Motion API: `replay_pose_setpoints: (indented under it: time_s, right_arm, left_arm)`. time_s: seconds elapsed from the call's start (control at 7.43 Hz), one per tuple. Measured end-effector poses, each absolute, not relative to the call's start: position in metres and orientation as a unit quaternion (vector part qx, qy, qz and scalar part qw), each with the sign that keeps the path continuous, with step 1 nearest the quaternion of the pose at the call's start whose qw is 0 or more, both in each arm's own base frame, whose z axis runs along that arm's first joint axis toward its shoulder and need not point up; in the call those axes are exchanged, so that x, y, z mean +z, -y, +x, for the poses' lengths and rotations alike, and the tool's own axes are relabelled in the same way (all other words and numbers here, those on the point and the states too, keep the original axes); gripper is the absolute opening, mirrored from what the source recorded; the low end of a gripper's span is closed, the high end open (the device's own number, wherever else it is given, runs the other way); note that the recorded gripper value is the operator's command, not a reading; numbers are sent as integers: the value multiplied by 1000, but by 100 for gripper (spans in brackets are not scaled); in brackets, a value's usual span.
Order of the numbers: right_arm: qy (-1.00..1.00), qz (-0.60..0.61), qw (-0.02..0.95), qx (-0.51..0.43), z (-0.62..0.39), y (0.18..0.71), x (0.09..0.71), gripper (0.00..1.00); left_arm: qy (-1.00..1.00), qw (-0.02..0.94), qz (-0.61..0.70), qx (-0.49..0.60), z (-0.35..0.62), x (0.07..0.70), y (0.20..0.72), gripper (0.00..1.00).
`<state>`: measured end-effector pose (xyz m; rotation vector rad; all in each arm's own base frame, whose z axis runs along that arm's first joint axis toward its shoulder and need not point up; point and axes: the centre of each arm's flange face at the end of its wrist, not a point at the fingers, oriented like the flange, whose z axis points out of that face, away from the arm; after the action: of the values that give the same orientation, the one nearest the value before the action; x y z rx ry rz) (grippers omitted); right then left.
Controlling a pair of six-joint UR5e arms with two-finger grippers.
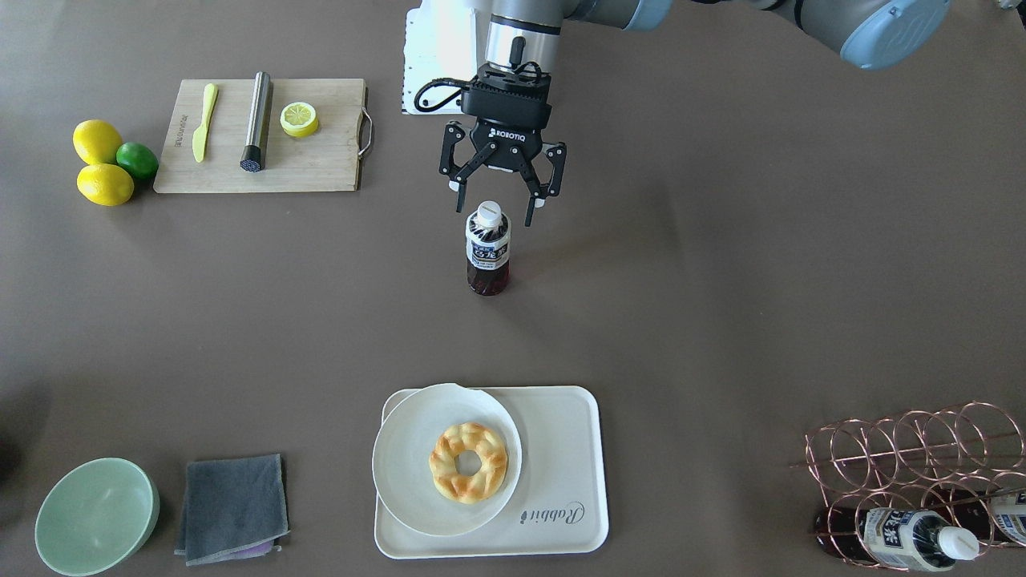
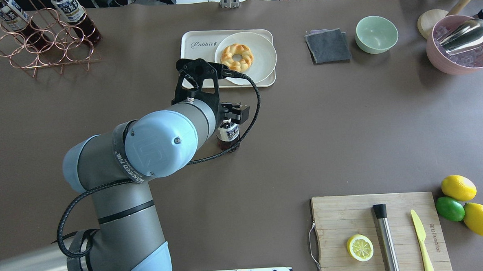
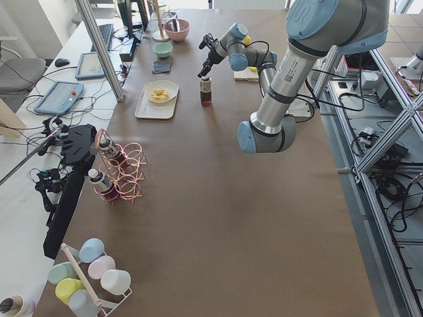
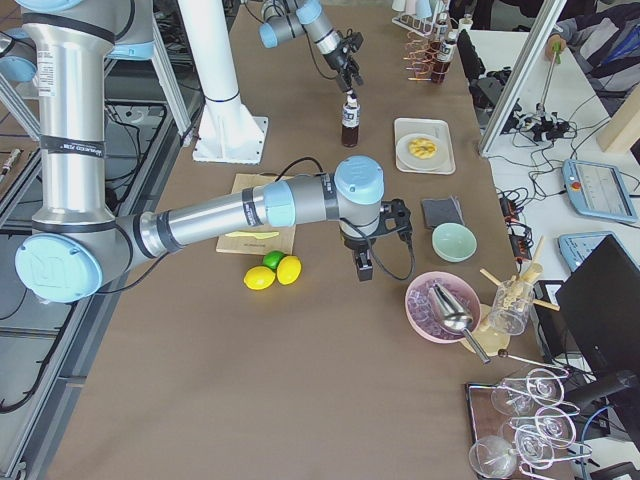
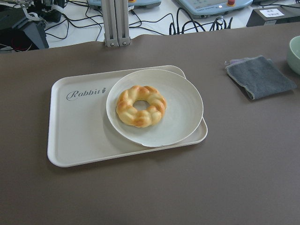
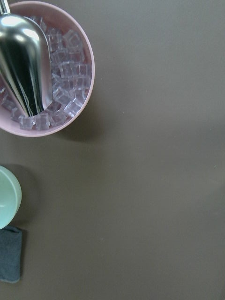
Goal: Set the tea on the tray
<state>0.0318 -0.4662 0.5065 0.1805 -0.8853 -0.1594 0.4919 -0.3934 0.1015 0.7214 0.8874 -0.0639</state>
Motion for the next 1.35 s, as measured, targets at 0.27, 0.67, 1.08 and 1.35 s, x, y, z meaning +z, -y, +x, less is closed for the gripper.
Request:
replay_pose_setpoints:
  time_s: [0.27, 0.67, 1.08, 1.35]
  right_arm:
    - [450, 65, 890, -35, -29, 485, 433, 100]
    - [480, 26, 876, 23, -141, 495, 312, 100]
    - [482, 1, 872, 87, -300, 461, 198, 100]
    - [479, 9, 871, 105, -383, 427, 151, 97]
  left_arm:
    - [-418, 837, 352, -20, 462, 113, 390, 98]
    - [-400, 852, 338, 22, 395, 164, 417, 98]
    - [-392, 855, 334, 66, 302, 253, 465, 98]
    - [-399, 863, 300, 79, 233, 323, 497, 98]
